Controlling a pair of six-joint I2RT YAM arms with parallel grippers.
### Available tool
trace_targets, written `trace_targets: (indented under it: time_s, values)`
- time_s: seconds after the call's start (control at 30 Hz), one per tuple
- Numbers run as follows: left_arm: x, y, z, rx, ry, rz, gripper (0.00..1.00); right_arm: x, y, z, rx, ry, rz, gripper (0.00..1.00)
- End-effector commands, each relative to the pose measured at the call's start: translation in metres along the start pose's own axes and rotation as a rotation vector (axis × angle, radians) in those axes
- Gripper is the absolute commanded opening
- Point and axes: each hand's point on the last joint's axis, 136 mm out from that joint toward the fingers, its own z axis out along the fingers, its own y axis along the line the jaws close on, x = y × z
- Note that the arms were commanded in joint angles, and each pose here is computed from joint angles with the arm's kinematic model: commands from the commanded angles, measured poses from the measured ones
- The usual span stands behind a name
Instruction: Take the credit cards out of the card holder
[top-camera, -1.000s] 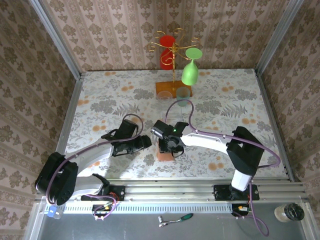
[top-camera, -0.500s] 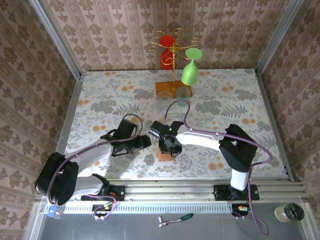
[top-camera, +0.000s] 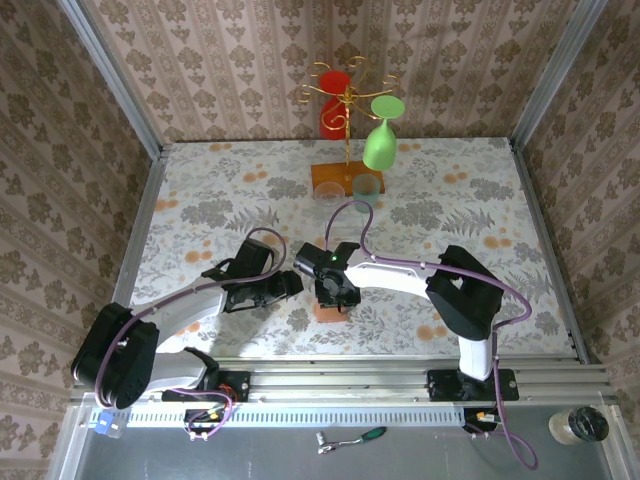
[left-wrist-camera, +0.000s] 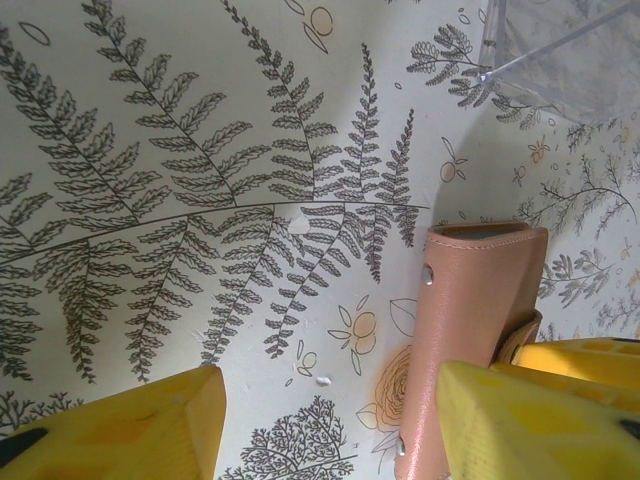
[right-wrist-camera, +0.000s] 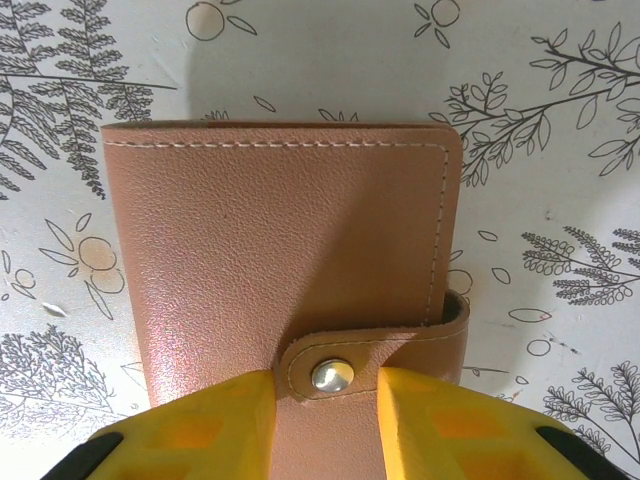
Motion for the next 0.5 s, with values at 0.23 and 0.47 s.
trace_targets:
  time_s: [0.23,0.47]
  values:
    - [-0.002,-0.025,-0.002,0.059,0.017,0.061,0.50,0.006,-0.009,0.018,0.009,0.029,0.006,0.26]
    - [0.005,-0.046,0.008,0.087,0.039,0.078,0.47,0.007,-0.014,0.020,-0.018,0.032,0.022,0.19]
